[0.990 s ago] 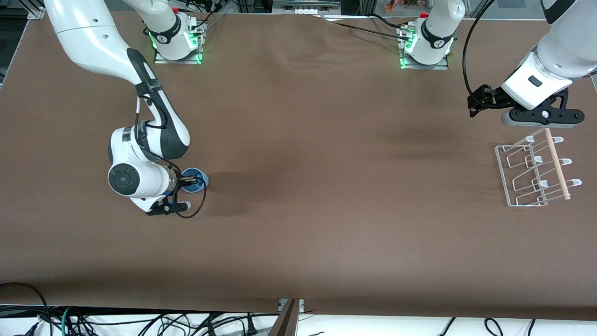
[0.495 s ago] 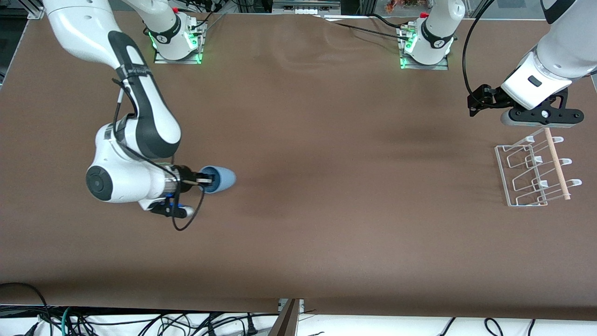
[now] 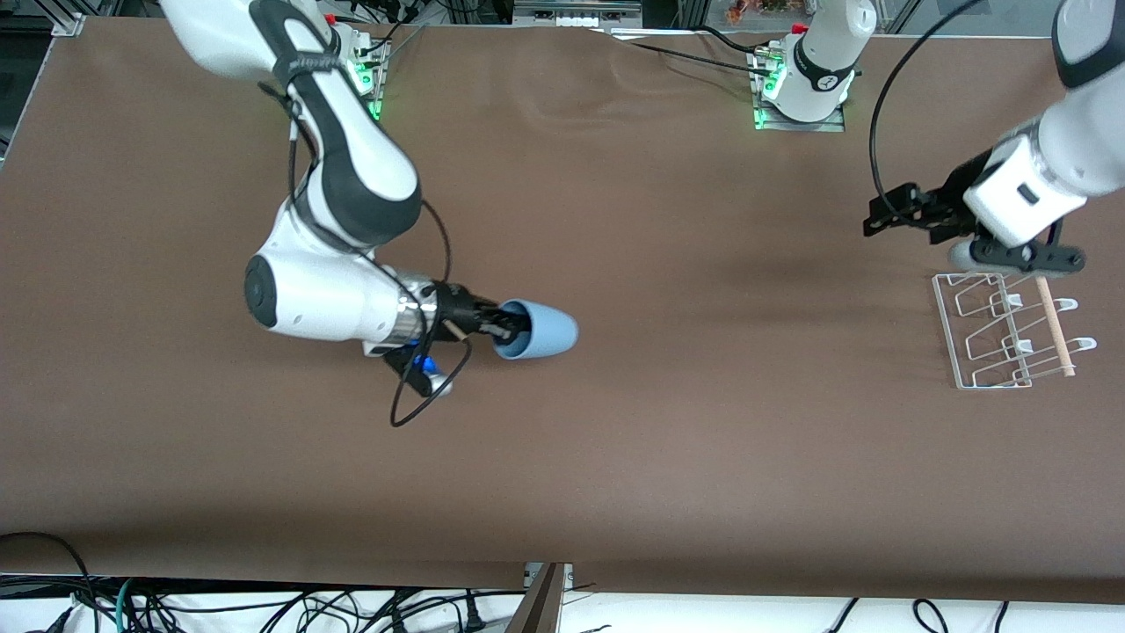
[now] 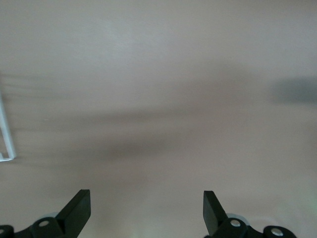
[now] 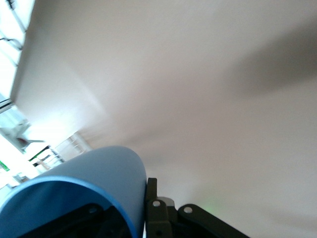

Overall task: Transfer cup to left arm and place on rack
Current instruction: 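Lift the cup with the right gripper while the left gripper approaches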

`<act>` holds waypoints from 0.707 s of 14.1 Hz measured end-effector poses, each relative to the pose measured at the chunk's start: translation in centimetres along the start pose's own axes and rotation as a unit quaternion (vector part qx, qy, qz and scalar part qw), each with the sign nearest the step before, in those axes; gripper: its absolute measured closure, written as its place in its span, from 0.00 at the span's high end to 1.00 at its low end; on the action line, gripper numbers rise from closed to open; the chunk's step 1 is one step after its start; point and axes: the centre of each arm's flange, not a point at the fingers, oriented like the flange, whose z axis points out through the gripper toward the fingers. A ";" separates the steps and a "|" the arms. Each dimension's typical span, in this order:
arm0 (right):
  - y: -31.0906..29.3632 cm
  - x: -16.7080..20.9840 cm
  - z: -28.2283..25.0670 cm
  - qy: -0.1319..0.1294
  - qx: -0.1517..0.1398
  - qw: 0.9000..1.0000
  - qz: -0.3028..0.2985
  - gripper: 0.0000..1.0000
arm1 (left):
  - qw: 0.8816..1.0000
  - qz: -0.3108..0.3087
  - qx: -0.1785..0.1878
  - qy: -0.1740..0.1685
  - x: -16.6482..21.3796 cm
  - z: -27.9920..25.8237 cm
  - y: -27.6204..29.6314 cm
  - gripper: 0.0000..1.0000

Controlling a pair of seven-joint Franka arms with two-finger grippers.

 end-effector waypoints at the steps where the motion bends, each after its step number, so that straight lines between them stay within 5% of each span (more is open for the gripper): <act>1: -1.4 -2.0 0.5 -0.007 0.007 1.000 0.009 0.04 | 1.000 0.014 -0.008 -0.007 0.4 0.3 0.9 1.00; 4: -4.7 -8.0 2.6 -0.038 0.034 0.998 0.029 0.04 | 0.993 0.117 -0.028 -0.008 -0.3 -0.8 5.5 1.00; 6: -5.8 -11.0 4.2 -0.058 0.047 0.997 0.028 0.04 | 0.977 0.203 -0.073 -0.001 -0.7 -1.7 7.1 1.00; 10: -6.8 -13.7 5.4 -0.076 0.067 0.994 0.035 0.04 | 0.906 0.389 -0.164 0.031 -0.3 -1.4 8.3 1.00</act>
